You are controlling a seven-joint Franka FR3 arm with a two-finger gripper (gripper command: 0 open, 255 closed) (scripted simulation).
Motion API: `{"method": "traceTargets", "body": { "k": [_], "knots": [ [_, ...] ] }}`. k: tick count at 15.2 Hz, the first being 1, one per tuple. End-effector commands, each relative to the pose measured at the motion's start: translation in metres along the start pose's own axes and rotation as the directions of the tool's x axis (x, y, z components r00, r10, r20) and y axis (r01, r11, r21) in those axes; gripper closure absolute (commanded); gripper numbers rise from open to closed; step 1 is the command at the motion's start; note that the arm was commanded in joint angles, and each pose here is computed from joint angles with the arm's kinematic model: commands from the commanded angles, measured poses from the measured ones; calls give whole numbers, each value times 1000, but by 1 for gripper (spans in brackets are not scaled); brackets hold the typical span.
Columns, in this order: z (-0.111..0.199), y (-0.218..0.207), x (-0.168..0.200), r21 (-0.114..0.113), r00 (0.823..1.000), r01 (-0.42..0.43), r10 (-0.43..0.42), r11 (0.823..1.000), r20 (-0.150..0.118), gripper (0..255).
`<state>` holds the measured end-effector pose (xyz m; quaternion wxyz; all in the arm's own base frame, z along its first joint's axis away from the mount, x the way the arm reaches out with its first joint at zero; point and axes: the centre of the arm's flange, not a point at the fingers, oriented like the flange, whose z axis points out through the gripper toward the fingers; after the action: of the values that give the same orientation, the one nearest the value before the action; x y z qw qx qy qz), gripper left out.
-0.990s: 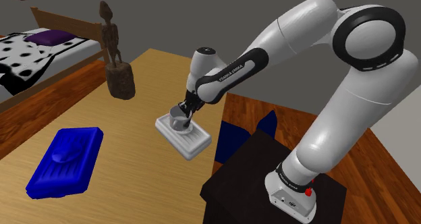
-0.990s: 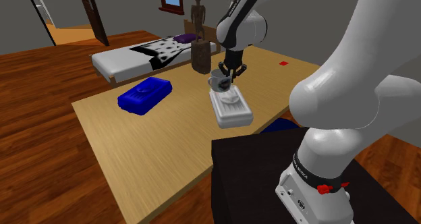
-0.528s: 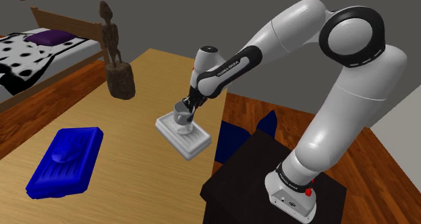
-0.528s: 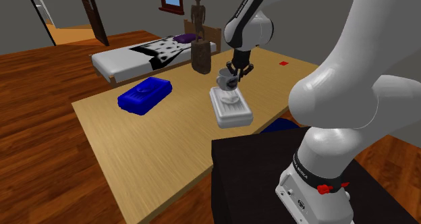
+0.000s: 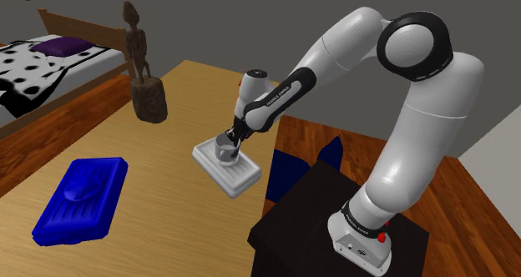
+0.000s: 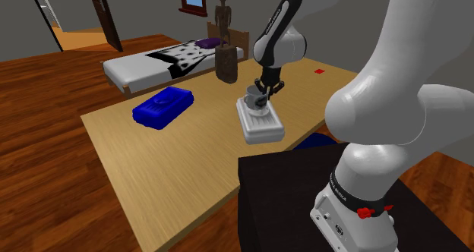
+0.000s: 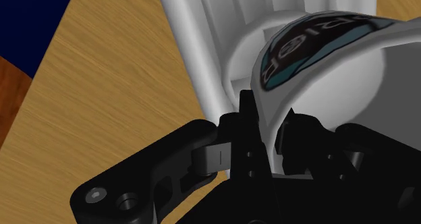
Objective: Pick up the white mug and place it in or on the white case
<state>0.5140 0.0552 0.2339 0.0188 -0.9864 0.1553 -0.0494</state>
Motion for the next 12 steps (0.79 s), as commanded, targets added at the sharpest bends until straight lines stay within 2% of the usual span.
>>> {"method": "traceTargets", "body": {
  "k": [1,3,11,12],
  "knots": [
    [10,0,-1,0,1000,0,0,1000,-1,255],
    [23,1,-2,0,1000,0,0,1000,-1,255],
    [23,1,-2,0,1000,0,0,1000,-1,255],
    [23,1,-2,0,1000,0,0,1000,-1,0]
  ]
}}
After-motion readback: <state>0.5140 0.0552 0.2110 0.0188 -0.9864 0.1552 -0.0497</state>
